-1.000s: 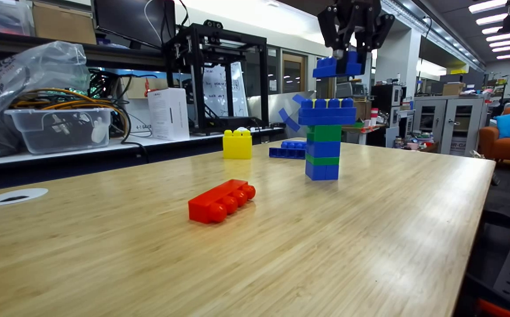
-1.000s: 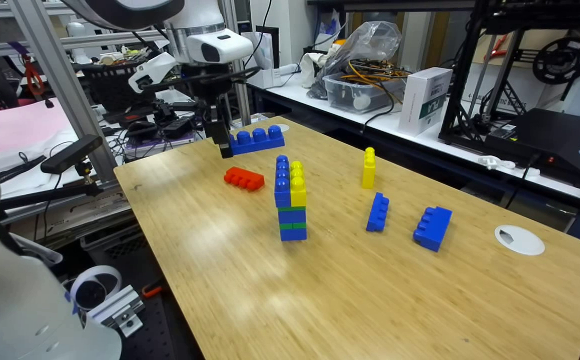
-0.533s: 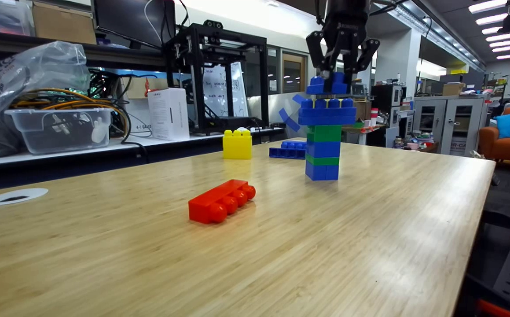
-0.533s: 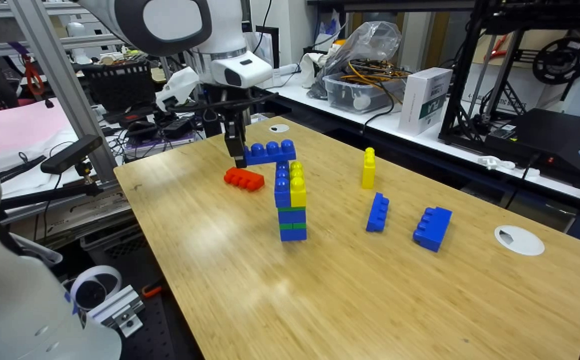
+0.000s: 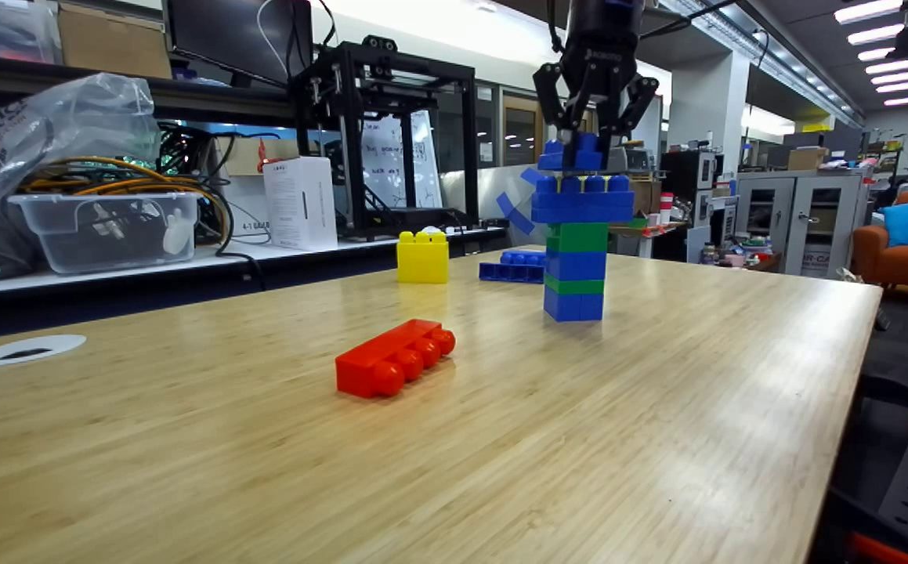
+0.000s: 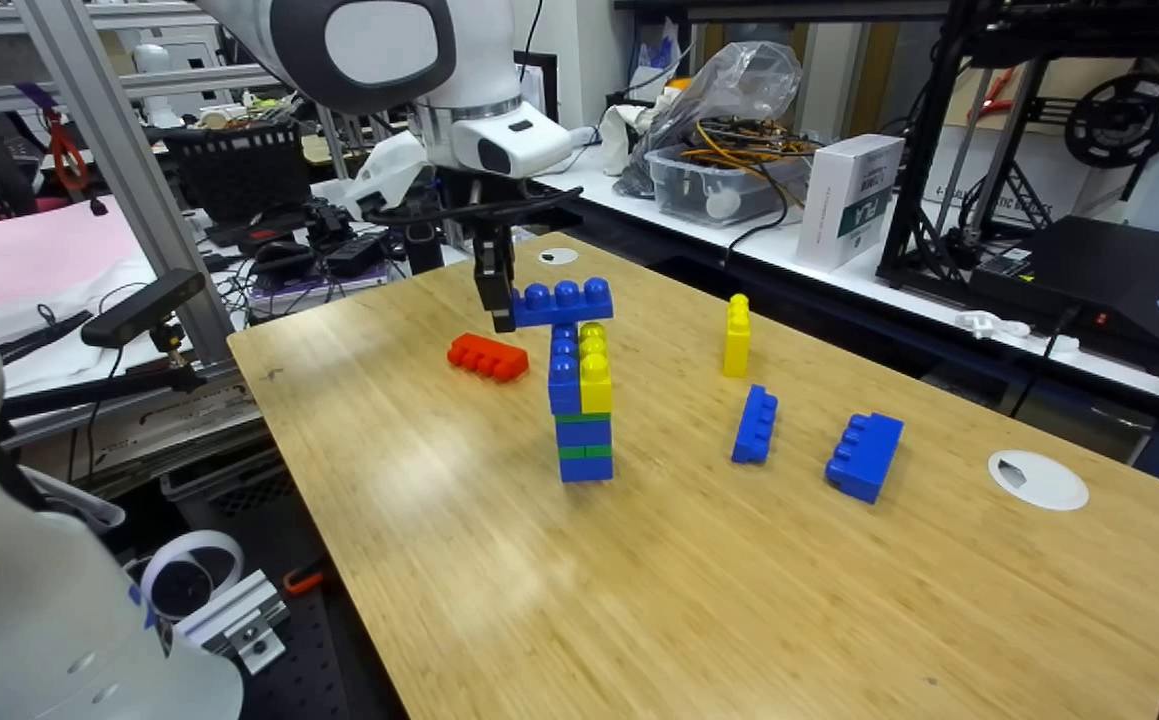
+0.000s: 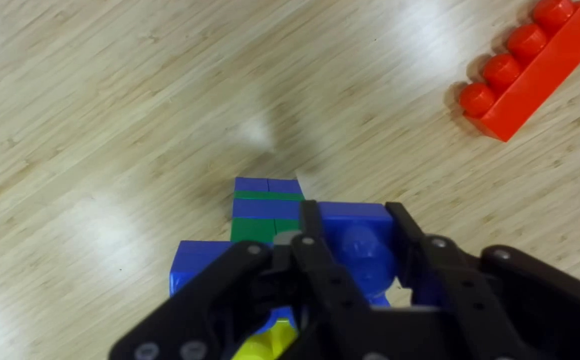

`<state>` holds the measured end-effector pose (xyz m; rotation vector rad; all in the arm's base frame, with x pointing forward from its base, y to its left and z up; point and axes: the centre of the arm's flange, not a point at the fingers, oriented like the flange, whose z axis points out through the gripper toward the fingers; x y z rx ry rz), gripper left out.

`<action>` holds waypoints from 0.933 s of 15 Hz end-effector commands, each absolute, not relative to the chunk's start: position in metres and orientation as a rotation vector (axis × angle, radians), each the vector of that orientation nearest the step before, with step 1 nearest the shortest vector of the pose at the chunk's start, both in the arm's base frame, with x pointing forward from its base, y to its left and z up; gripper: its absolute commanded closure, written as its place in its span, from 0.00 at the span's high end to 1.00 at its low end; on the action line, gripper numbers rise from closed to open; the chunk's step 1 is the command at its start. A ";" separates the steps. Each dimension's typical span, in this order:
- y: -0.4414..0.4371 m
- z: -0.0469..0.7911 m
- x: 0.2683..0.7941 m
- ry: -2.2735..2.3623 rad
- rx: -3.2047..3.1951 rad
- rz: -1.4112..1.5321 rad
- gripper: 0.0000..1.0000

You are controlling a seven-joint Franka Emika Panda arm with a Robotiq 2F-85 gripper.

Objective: Put the long blue block on the built tower

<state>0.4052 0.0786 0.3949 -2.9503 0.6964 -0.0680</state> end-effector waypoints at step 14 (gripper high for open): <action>0.072 0.366 0.429 0.779 -2.948 0.037 0.10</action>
